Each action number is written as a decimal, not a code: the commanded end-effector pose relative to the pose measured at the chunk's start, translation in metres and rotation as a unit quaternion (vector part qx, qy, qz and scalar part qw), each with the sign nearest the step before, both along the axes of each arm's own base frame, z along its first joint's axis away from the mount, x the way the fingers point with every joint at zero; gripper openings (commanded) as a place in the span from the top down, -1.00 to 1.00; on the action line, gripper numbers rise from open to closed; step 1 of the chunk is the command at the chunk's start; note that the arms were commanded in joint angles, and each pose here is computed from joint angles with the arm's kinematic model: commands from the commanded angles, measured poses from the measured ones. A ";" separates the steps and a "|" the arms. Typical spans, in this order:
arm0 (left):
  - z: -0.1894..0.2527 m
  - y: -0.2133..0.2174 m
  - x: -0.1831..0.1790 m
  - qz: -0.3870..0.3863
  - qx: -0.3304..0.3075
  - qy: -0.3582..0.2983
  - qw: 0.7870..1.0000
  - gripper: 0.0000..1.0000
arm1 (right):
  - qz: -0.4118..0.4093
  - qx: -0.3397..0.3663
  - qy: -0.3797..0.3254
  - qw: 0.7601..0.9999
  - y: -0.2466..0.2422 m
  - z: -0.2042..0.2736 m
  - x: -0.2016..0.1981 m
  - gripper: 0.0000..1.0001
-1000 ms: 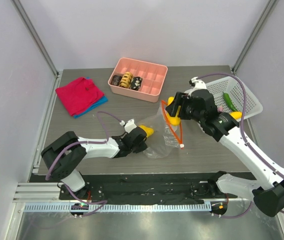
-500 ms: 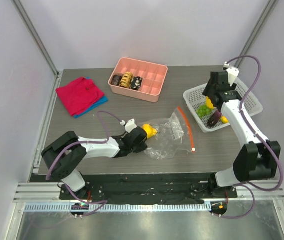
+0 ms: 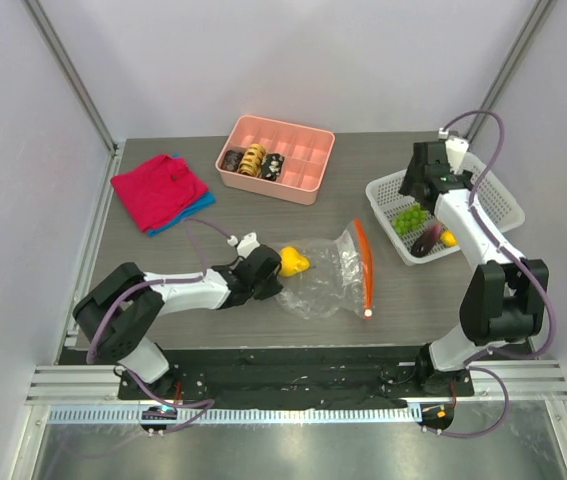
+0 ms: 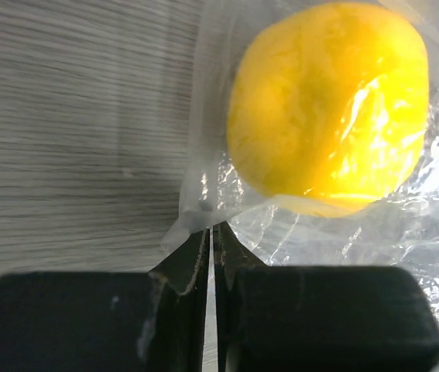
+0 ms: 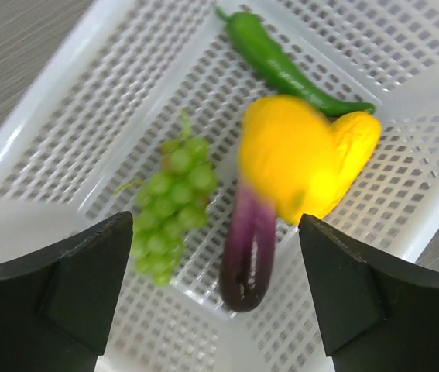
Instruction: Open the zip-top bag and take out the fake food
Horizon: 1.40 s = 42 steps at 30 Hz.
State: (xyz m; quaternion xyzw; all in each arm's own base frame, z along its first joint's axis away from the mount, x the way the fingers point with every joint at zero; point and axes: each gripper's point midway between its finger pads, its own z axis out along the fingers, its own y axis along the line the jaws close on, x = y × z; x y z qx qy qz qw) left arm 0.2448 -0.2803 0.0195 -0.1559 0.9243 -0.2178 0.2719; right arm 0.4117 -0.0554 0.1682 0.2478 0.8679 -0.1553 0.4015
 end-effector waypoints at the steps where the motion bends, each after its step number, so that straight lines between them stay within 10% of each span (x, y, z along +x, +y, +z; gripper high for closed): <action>1: -0.018 0.066 -0.016 0.011 0.130 0.025 0.991 0.89 | 0.023 -0.029 -0.041 0.998 0.025 0.043 -0.022 -0.92; 7: 0.018 0.087 -0.010 0.021 0.157 -0.010 0.987 0.81 | 0.127 0.082 -0.068 0.986 0.090 0.052 -0.053 -0.82; 14: 0.080 0.082 -0.017 -0.024 0.099 -0.071 0.992 0.40 | 0.203 0.205 0.019 0.957 0.142 -0.024 -0.119 0.26; 19: 0.152 0.025 -0.035 -0.137 -0.009 -0.182 0.974 0.11 | 0.262 0.282 0.048 0.922 0.174 -0.054 -0.162 0.61; 23: 0.189 -0.035 -0.058 -0.217 0.013 -0.247 0.944 -0.04 | 0.259 0.304 0.045 0.915 0.178 -0.062 -0.171 0.60; 30: 0.167 -0.104 -0.047 -0.224 0.287 -0.267 0.892 -0.20 | 0.104 0.222 0.029 0.969 0.119 -0.069 -0.174 0.35; 42: 0.143 -0.142 -0.028 -0.212 0.355 -0.273 0.869 -0.42 | 0.041 0.232 -0.037 0.971 0.099 -0.059 -0.184 0.14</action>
